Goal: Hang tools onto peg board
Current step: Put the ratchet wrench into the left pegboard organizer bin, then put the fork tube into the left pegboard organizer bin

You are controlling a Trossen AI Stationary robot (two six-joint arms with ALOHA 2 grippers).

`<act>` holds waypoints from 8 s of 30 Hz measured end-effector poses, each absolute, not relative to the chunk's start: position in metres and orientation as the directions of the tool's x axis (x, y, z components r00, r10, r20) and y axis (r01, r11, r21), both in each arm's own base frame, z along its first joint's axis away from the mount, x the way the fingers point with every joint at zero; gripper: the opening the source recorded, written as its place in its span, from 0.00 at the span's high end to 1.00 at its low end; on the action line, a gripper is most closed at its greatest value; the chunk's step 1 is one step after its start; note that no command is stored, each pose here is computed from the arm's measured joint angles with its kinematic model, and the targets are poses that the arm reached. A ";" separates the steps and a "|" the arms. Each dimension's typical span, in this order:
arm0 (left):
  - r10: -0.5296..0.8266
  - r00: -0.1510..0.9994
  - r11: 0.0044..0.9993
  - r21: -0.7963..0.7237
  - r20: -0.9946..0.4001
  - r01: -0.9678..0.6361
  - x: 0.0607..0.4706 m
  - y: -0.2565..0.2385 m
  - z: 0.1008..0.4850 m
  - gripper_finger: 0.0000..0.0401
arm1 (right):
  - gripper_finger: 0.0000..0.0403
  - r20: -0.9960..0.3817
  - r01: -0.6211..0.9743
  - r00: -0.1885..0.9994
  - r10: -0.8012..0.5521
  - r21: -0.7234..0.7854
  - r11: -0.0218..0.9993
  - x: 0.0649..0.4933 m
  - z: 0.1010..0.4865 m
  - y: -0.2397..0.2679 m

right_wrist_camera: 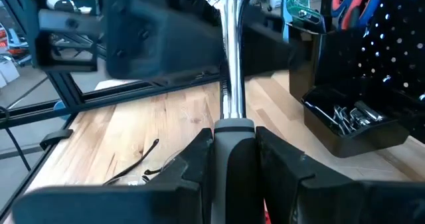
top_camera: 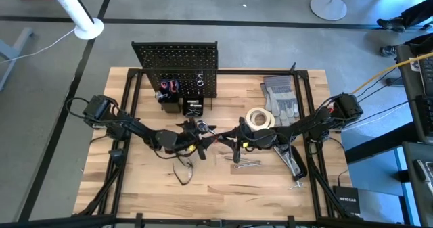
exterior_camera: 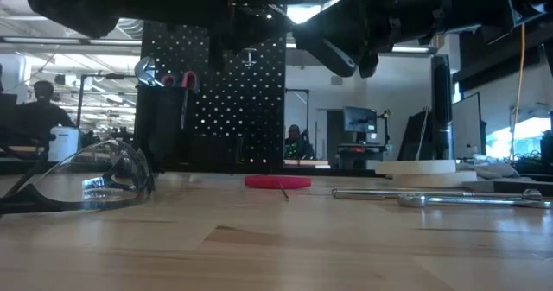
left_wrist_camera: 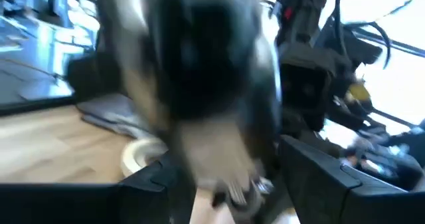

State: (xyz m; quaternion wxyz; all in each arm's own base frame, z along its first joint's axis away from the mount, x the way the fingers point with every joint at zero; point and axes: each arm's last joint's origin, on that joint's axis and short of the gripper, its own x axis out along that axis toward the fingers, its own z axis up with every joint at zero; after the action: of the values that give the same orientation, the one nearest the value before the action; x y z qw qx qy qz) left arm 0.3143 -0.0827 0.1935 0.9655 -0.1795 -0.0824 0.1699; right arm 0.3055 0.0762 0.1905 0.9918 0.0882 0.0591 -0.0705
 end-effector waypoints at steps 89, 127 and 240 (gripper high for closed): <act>0.767 0.453 0.551 0.105 -0.454 -0.828 0.219 0.019 0.230 0.59 | 0.20 -0.376 0.228 0.916 -0.140 0.199 0.953 0.280 0.197 0.069; 0.218 0.773 0.926 -0.124 -0.595 -0.357 0.193 -0.156 0.208 0.59 | 0.20 -0.443 0.070 0.896 0.036 0.220 0.973 0.278 0.192 0.074; 0.249 0.824 0.903 -0.185 -0.509 -0.387 0.263 -0.137 0.183 0.52 | 0.98 -0.800 0.042 0.588 -0.118 -0.116 0.992 0.279 0.129 0.094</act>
State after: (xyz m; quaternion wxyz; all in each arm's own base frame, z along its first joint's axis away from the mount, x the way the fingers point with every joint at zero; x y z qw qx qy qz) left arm 0.2633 -0.1367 0.1833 0.9444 -0.1414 0.2443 0.1683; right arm 0.2790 0.0945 0.1285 0.8902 -0.0422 0.4514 -0.0450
